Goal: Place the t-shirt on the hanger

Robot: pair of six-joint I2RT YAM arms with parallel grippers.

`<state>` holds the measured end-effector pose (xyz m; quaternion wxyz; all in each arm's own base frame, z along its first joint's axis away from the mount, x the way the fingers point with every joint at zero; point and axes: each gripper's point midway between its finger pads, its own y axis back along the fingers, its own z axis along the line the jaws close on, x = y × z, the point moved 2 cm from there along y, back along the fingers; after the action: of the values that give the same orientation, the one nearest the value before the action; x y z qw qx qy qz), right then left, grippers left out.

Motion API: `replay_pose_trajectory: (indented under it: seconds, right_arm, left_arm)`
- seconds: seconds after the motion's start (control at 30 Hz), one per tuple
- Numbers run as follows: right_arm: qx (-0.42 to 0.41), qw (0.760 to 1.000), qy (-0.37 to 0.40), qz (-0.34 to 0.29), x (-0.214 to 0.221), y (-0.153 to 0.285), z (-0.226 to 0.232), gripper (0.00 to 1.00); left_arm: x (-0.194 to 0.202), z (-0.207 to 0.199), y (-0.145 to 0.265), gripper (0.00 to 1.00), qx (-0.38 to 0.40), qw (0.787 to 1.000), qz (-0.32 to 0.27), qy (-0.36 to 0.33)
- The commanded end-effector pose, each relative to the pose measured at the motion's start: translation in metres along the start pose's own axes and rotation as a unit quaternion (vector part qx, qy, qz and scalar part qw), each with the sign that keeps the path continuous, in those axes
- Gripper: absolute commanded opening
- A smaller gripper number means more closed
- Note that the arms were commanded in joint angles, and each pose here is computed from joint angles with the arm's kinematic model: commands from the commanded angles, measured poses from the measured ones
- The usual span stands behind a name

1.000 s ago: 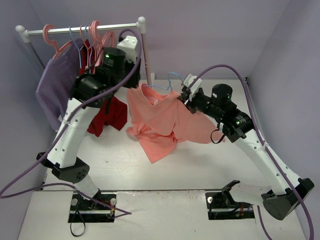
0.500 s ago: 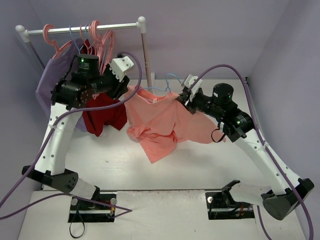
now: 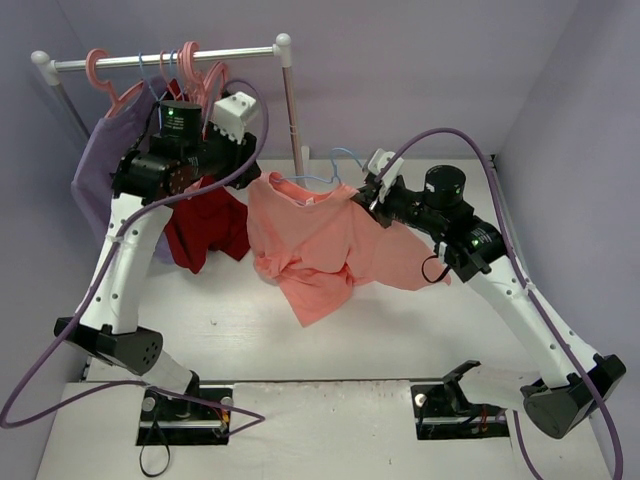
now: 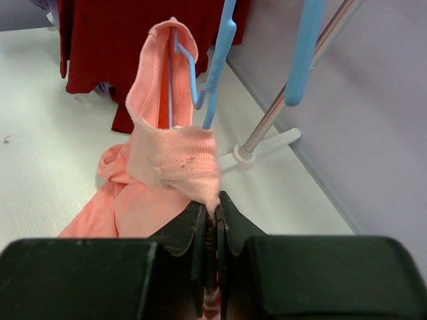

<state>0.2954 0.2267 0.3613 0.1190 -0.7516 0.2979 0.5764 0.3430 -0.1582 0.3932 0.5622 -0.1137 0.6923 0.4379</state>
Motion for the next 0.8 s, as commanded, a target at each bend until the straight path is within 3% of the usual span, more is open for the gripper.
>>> replay_pose_trajectory:
  seconds: [0.0, 0.27, 0.53, 0.77]
  right_arm:
    - [0.029, 0.997, 0.033, -0.071, -0.041, 0.003, -0.017, 0.00]
    - [0.029, 0.996, 0.037, -0.074, -0.043, 0.004, -0.017, 0.00]
    - [0.020, 0.996, 0.031, -0.076, -0.044, 0.001, -0.016, 0.00]
    - [0.021, 0.997, 0.028, -0.075, -0.043, 0.003, -0.015, 0.00]
  left_arm:
    - [-0.043, 0.006, 0.041, 0.36, -0.122, 0.979, -0.092, 0.137]
    - [-0.048, -0.033, 0.015, 0.39, -0.187, 0.964, -0.085, 0.167]
    - [-0.032, -0.026, 0.009, 0.39, -0.264, 0.948, -0.065, 0.166]
    - [-0.018, -0.025, -0.007, 0.39, -0.271, 0.947, -0.040, 0.167]
